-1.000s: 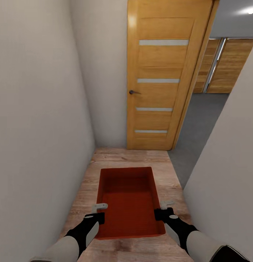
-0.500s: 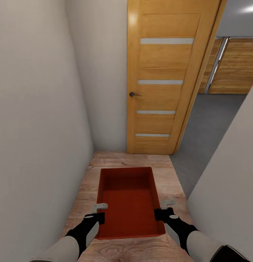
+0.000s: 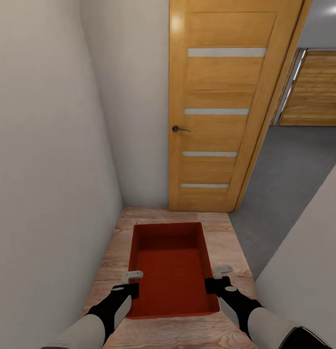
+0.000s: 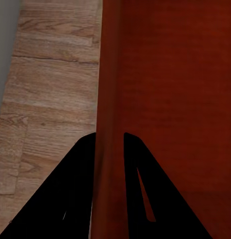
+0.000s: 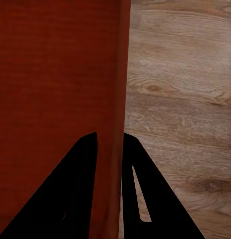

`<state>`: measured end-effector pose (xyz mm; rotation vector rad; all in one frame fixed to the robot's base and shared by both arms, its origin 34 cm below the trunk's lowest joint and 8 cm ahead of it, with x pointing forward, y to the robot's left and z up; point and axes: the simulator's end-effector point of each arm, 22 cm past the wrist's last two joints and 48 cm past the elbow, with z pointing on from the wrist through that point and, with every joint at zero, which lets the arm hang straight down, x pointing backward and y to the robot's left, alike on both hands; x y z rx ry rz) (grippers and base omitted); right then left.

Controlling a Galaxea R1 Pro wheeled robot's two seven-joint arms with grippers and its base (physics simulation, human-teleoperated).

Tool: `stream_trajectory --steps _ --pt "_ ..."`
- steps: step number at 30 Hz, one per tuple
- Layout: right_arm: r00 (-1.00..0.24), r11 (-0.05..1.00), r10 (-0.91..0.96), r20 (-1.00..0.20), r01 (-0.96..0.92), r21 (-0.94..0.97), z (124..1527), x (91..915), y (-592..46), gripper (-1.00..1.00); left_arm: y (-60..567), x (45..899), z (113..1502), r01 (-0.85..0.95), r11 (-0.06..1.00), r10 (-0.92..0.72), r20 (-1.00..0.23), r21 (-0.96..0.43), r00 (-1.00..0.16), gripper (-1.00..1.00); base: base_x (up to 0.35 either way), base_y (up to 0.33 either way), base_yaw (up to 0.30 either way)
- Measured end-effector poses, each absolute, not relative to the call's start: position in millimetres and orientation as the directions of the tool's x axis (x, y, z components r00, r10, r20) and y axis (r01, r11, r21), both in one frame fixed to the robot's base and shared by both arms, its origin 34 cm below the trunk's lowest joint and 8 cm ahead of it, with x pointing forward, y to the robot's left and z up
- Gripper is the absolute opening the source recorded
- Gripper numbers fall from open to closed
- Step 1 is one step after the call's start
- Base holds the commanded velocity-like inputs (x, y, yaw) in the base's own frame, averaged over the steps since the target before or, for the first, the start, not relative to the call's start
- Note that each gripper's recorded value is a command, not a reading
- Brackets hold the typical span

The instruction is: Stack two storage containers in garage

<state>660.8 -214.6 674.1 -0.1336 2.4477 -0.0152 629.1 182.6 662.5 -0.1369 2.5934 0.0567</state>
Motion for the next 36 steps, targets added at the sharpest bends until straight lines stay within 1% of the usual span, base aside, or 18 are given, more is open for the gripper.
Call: stream_trajectory --steps 16,26,33,36 --pt "-0.766 0.995 -0.101 -0.635 -0.092 -0.047 674.2 660.8 -214.1 -1.00 183.1 629.3 662.4 -0.108 0.994 -0.086 -0.519 0.013 -0.850 -1.00 0.323 0.000 -0.011" --pt "-0.764 0.995 -0.100 -0.637 -0.092 -0.047 675.0 662.0 -214.0 -1.00 183.2 630.5 663.1 -0.108 0.994 -0.086 -0.522 0.012 -0.849 -1.00 0.291 0.000 -0.252" --pt "-0.763 0.995 -0.100 -0.639 -0.092 -0.047 675.1 662.7 -213.8 -1.00 183.3 631.2 663.2 -0.109 0.994 -0.087 -0.523 0.012 -0.848 -1.00 0.042 0.000 -0.281" --pt "-0.764 0.995 -0.101 -0.638 -0.092 -0.047 674.9 662.5 -213.8 -1.00 183.4 630.9 663.0 -0.108 0.994 -0.086 -0.522 0.012 -0.849 -1.00 0.003 0.000 -0.140"
